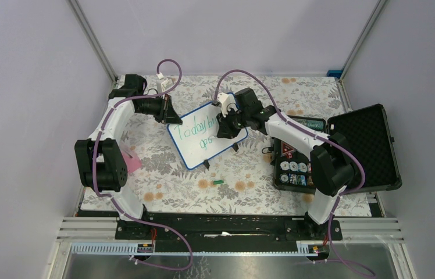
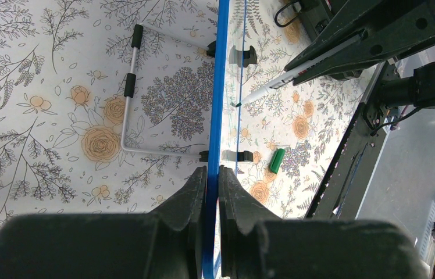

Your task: Write a sentence on the whiteboard

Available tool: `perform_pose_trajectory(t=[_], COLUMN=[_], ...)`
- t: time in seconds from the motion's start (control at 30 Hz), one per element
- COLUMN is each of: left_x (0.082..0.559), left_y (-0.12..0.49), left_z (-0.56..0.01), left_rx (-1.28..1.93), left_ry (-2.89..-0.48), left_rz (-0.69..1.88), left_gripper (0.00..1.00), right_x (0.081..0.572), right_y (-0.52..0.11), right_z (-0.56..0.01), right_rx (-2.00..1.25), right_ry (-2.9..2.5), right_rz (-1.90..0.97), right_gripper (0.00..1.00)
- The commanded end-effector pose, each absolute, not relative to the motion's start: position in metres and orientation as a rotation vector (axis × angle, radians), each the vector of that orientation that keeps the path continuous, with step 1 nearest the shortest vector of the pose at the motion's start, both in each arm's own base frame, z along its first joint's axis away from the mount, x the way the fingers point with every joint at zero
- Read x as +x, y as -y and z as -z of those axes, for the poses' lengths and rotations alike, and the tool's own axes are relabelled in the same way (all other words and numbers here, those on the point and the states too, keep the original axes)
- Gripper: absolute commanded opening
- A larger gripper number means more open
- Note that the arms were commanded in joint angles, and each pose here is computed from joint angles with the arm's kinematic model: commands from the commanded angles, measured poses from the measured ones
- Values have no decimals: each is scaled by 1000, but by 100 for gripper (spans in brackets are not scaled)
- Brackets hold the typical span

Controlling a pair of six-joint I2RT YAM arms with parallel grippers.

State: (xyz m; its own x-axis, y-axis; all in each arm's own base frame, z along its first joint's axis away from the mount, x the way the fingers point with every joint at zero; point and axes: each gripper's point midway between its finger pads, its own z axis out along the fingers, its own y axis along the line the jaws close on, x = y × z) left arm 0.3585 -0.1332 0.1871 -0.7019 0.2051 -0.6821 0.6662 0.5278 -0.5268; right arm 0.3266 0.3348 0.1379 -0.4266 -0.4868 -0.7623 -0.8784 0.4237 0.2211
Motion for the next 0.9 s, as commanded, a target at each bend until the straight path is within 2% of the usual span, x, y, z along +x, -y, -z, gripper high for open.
perform_pose_trajectory(t=[0.0,0.23,0.87], left_x=[372,372,372], left_y=[127,127,127], left_z=[-191,-191,-192], left_rx=[742,744,744], left_ry=[-2197,-2198,-2195], left_rz=[988,979,983], left_gripper=[0,0,0], right_x=[325,321,350], right_y=[-339,-320,-309], right_z=[-163,-175,-150], right_rx=[-1148,-1118,-1079], right_ry=[-1996,-1983,-2054], right_rz=[-883,-932,-787], right_gripper=[0,0,0])
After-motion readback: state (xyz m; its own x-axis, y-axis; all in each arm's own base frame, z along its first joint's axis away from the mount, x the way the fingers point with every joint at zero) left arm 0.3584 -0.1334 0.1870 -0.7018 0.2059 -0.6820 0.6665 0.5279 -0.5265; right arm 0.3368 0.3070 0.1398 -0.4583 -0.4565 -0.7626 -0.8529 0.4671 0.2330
